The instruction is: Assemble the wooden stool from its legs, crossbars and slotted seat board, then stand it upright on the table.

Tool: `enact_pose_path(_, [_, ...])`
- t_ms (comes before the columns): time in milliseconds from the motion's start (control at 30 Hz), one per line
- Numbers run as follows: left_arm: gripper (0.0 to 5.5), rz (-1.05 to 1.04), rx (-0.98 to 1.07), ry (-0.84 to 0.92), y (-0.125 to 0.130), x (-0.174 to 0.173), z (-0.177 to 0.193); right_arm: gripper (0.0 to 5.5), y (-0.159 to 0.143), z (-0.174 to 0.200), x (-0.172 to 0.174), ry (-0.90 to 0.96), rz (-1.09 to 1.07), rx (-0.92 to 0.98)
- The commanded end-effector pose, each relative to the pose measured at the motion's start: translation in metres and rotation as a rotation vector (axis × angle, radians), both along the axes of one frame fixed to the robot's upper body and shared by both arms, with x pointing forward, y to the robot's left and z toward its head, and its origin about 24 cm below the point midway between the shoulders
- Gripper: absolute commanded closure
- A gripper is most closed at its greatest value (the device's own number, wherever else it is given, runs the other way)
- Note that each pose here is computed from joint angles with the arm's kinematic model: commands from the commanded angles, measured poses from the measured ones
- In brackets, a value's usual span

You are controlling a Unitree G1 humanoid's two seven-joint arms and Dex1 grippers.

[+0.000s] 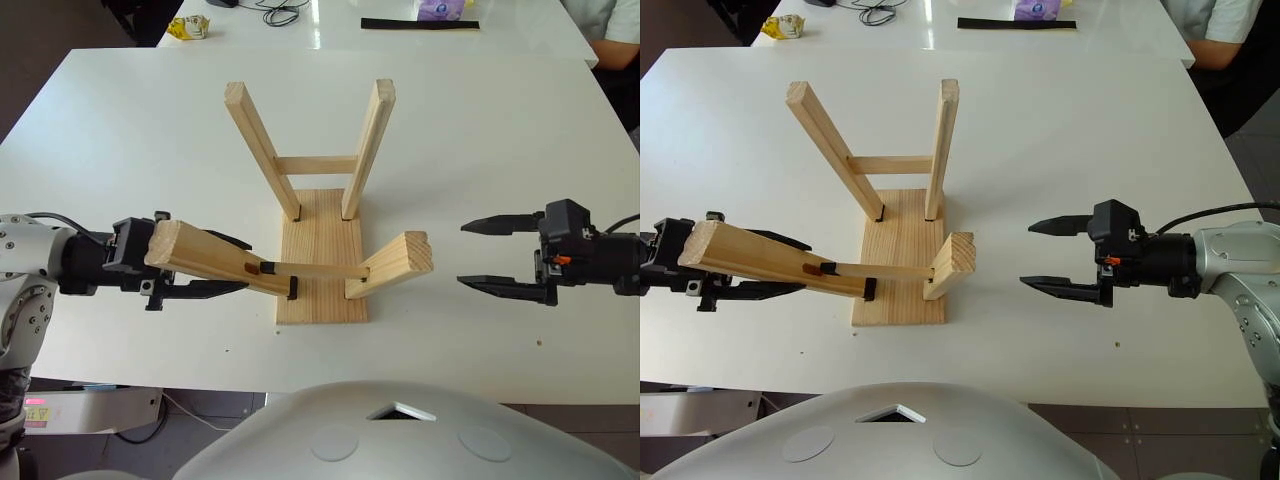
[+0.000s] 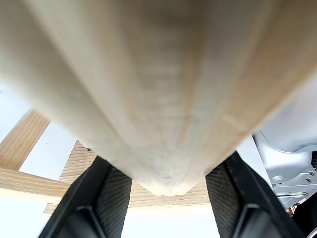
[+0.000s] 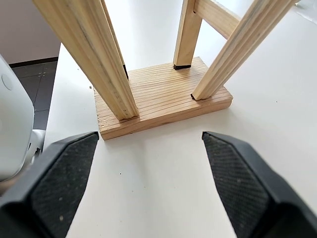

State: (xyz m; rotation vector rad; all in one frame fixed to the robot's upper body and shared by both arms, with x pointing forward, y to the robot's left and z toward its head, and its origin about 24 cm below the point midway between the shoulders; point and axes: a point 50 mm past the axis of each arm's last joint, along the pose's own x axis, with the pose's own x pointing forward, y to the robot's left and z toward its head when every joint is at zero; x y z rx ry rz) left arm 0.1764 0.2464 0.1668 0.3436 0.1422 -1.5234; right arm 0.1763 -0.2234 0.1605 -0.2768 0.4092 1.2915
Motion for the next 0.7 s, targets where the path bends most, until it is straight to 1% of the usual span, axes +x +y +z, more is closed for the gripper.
enact_pose_path(33, [3.44,0.005,0.106,0.066,0.006,-0.003,-0.013,1.64,0.002,0.001,0.0,-0.019,0.016,-0.007])
enact_pose_path(233, [3.44,0.039,0.109,0.095,0.01,-0.004,-0.019,1.64,0.001,0.003,0.001,-0.022,0.022,-0.013])
enact_pose_path(367, [3.44,0.038,0.109,0.073,0.01,0.001,-0.011,1.64,0.0,0.003,0.001,-0.026,0.019,-0.018])
enact_pose_path(700, [3.44,0.04,0.008,0.061,0.001,0.005,0.013,1.64,-0.001,0.001,0.001,-0.039,0.013,-0.023])
